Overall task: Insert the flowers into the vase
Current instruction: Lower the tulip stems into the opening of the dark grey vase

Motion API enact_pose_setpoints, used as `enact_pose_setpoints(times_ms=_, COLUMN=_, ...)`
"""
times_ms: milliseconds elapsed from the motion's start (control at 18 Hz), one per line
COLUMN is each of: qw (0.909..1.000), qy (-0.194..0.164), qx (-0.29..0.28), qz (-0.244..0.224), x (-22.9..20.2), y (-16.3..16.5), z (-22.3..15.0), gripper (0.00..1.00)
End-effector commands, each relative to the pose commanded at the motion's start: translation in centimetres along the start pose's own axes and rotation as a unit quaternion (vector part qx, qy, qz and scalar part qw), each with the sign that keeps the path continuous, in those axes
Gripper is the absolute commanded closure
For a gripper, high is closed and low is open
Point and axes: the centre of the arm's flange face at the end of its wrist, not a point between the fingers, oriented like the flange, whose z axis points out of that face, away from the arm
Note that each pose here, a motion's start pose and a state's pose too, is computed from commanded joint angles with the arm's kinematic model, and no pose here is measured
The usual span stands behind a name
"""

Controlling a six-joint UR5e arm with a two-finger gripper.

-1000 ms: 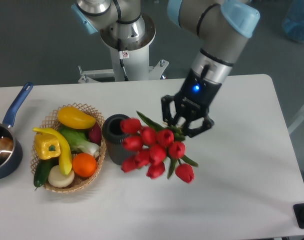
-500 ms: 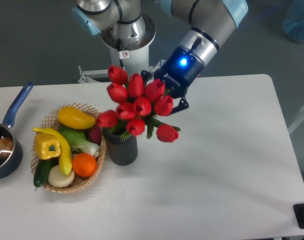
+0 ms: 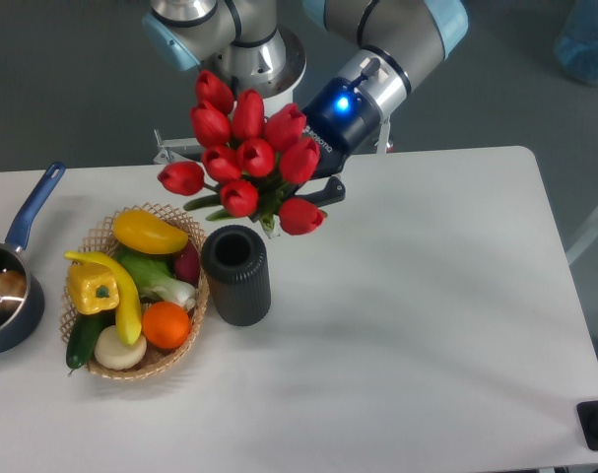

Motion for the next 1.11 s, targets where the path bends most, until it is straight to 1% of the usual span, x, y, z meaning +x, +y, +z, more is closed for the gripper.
enact_pose_setpoints(times_ms=167, qw=0.9999, qy=0.008, qx=0.006, qz=0.005, x=0.6, y=1.2, z=0.6, gripper=1.00)
enact_pose_setpoints(times_ms=278, qw=0.9996, qy=0.016, qx=0.022, qz=0.006, x=0.8, y=0.8, z=0.9, gripper=1.00)
enact_pose_setpoints(times_ms=389, qw=0.9993, qy=0.026, qx=0.024, qz=0.007, x=1.4, y=0.8, z=1.9, gripper=1.00)
enact_pose_setpoints(times_ms=611, qw=0.9990, qy=0.036, qx=0.025, qz=0.004, x=1.9, y=1.8, z=2.8, gripper=1.00)
enact_pose_setpoints(times_ms=778, qw=0.9990, qy=0.037, qx=0.025, qz=0.009, x=1.9, y=2.9, z=2.9, gripper=1.00)
enact_pose_setpoints(times_ms=1111, qw=0.9992, qy=0.030, qx=0.026, qz=0.011, x=1.2, y=2.9, z=2.3, gripper=1.00)
